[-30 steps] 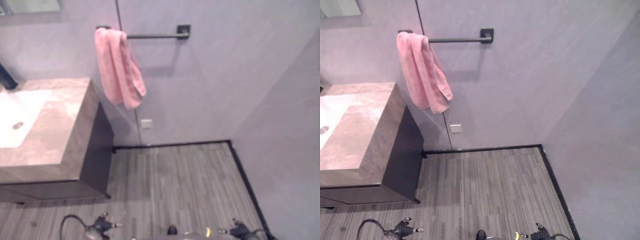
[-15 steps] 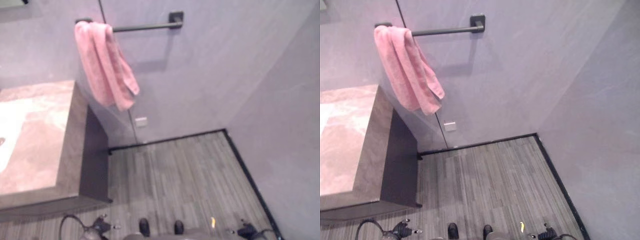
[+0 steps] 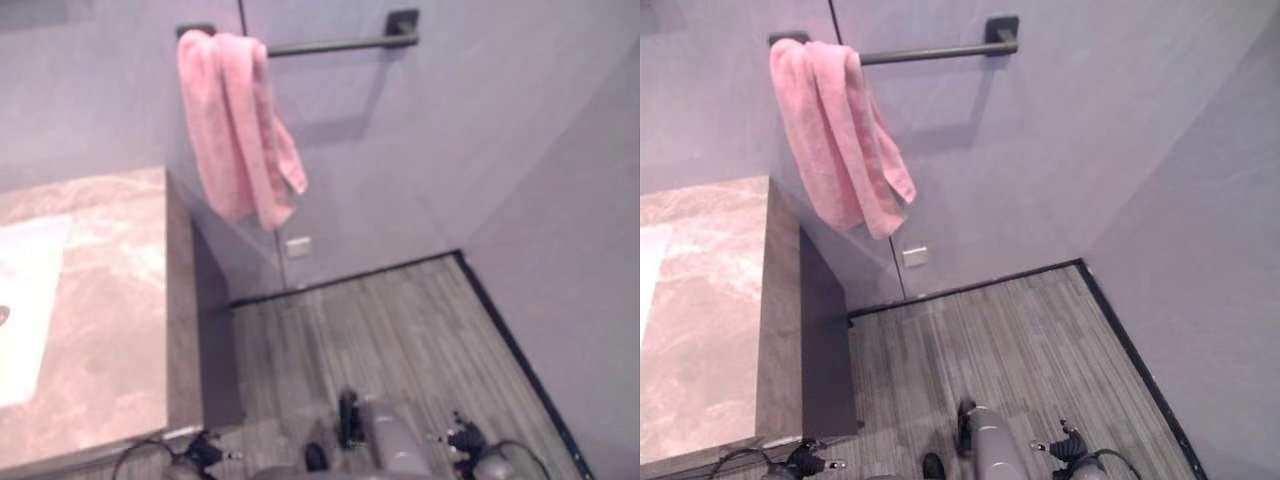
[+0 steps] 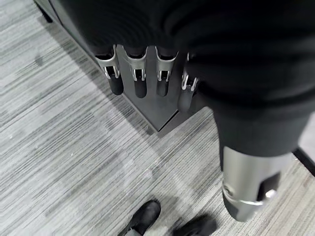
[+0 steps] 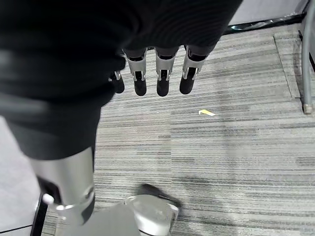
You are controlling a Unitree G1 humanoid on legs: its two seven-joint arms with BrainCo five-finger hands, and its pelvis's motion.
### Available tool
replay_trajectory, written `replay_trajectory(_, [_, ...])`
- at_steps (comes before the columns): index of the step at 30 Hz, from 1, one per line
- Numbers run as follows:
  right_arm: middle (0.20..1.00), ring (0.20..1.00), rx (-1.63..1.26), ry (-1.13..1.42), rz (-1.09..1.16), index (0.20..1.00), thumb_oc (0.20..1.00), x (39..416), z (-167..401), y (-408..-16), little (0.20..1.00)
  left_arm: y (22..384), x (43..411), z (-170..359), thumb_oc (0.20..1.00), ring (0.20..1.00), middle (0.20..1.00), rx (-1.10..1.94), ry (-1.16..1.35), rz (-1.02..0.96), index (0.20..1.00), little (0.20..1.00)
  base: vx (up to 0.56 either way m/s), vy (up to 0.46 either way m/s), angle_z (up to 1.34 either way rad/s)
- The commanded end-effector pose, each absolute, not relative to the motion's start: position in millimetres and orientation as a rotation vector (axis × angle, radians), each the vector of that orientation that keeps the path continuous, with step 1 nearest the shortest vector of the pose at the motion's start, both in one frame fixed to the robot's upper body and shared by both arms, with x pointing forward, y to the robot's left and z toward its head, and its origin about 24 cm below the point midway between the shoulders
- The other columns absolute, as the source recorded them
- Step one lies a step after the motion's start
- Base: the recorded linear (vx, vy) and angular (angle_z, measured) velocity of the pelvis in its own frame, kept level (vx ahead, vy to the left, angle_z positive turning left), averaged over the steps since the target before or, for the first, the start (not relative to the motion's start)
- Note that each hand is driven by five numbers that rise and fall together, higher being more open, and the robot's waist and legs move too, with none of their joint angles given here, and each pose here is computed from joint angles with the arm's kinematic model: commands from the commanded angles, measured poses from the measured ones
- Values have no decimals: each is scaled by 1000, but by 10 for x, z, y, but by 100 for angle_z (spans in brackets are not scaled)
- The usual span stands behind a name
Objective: Put brush and paste in cup on sink, flatten towel.
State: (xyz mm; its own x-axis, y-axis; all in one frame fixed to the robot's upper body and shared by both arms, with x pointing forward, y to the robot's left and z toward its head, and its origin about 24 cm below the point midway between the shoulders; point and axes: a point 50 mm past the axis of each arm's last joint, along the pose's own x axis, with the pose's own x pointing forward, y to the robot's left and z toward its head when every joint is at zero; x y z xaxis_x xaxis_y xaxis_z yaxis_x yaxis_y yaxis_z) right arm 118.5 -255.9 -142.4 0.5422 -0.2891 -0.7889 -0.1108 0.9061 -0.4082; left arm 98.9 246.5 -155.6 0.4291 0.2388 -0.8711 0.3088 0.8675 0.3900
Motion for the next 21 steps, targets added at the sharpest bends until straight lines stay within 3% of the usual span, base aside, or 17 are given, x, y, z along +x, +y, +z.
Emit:
replay_trajectory(1, [1000, 1000, -482, 946, -120, 1000, 1000, 1316, -1336, -2663, 1000, 2609, 1161, -1461, 1000, 1000, 1000, 580, 1070, 4, 1000, 1000, 243, -143, 34])
replay_trajectory(13, [1000, 1000, -591, 951, -57, 1000, 1000, 1338, -1292, -2775, 1000, 2506, 1137, -1509, 1000, 1000, 1000, 531, 1103, 9, 1000, 1000, 375, -357, 26])
replay_trajectory(21, [1000, 1000, -627, 986, -11, 1000, 1000, 1217, -1349, -2734, 1000, 2512, 1206, -1486, 1000, 1000, 1000, 527, 1083, 23, 1000, 1000, 170, -156, 2])
